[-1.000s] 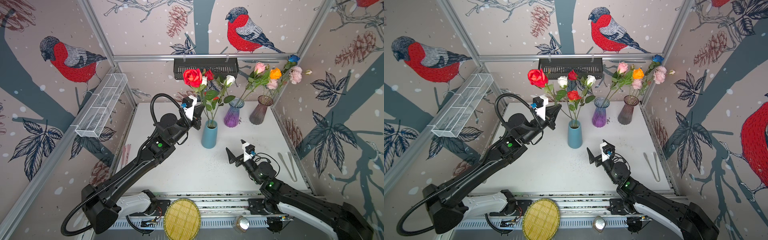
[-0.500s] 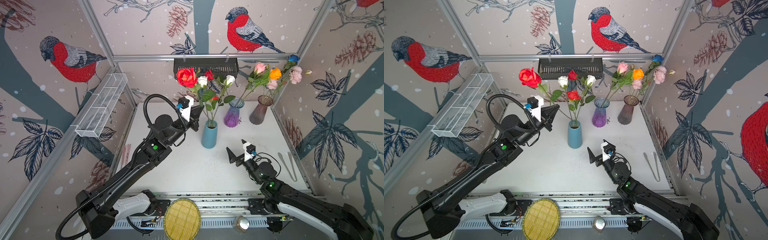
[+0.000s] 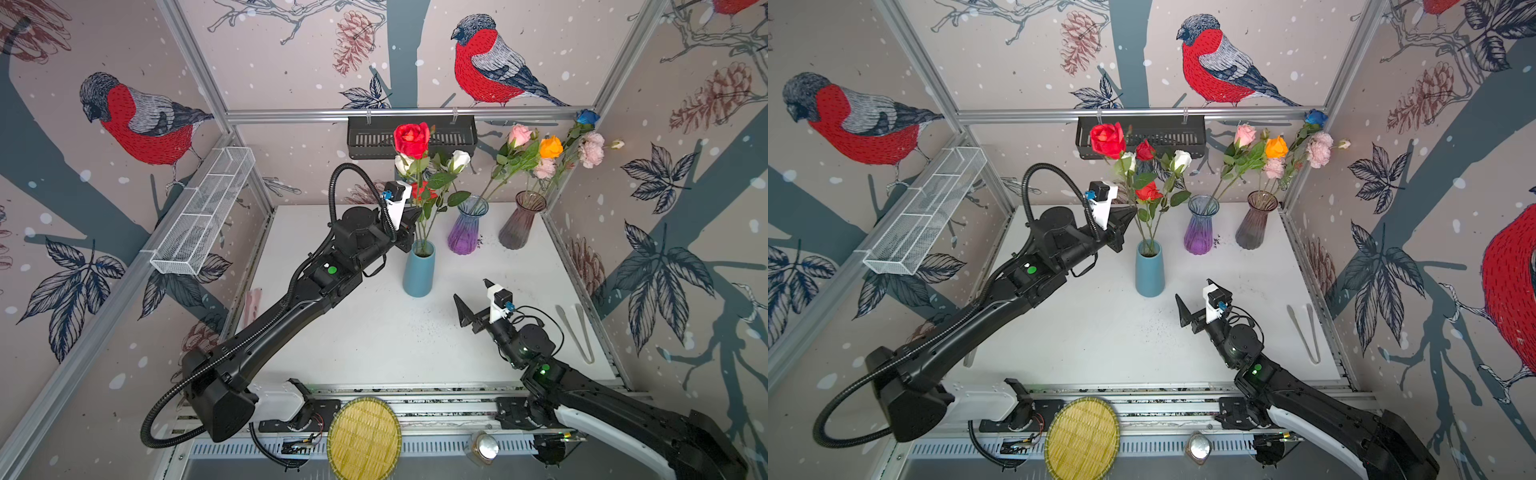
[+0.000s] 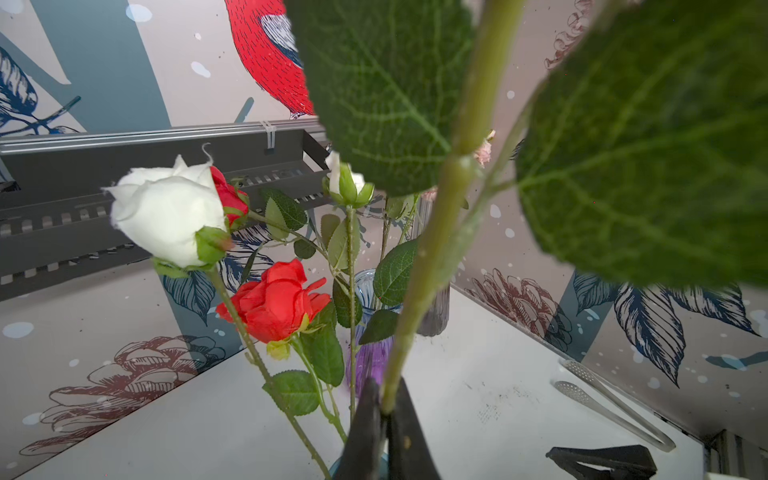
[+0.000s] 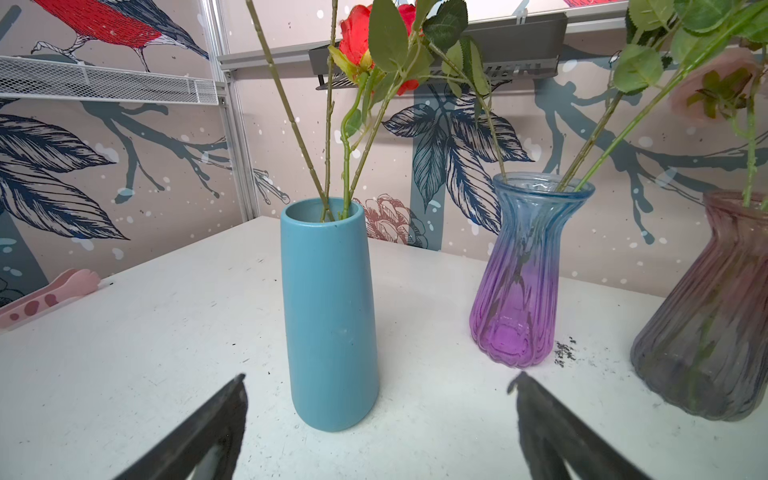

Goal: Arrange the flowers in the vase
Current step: 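Carry the red rose with the left gripper and lower it into the teal vase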

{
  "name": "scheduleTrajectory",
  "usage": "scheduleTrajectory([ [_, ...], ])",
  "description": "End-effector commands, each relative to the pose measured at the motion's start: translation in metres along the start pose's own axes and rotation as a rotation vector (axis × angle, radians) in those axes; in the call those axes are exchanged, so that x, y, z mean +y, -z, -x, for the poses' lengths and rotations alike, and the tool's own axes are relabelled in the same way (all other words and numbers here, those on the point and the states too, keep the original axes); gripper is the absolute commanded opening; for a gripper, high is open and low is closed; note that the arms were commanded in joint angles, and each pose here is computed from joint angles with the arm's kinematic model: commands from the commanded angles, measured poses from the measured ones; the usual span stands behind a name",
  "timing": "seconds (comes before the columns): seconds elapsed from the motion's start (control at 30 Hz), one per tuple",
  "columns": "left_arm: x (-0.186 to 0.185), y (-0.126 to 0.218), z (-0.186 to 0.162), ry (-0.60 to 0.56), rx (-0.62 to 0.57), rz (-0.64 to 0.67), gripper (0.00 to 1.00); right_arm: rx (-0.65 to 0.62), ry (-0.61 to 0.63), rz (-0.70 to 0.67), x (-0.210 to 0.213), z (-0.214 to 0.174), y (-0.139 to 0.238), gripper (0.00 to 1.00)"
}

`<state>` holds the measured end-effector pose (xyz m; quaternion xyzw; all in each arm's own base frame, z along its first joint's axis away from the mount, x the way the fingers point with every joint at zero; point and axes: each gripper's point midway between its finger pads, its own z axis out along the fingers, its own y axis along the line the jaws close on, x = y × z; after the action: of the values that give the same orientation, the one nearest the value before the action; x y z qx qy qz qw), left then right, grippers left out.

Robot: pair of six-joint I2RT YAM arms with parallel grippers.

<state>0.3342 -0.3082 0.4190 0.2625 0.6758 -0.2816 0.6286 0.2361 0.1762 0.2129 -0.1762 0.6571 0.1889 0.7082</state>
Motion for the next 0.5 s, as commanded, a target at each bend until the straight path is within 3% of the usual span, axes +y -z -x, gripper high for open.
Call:
scheduleTrajectory([
  [0.0, 0.005, -0.012, -0.017, -0.009, 0.101, 0.023, 0.00, -0.011, -0.011, -0.007, -0.002, 0.003, 0.000, 0.99],
  [0.13, 0.008, -0.028, -0.030, -0.012, 0.175, 0.033, 0.03, -0.009, -0.012, -0.011, -0.003, 0.003, 0.000, 0.99],
  [0.2, 0.010, -0.030, -0.033, -0.007, 0.185, 0.042, 0.31, -0.007, -0.011, -0.014, -0.004, 0.002, 0.000, 0.99],
  [0.27, 0.013, -0.026, -0.031, -0.006, 0.171, 0.057, 0.44, -0.005, -0.010, -0.016, -0.004, 0.001, 0.000, 0.99],
  [0.33, 0.019, -0.018, -0.025, -0.006, 0.143, 0.092, 0.67, -0.002, -0.009, -0.018, -0.005, 0.000, 0.000, 0.99],
  [0.47, 0.027, 0.004, -0.012, -0.001, 0.083, 0.141, 0.72, 0.004, -0.009, -0.016, -0.004, -0.002, -0.002, 0.99],
])
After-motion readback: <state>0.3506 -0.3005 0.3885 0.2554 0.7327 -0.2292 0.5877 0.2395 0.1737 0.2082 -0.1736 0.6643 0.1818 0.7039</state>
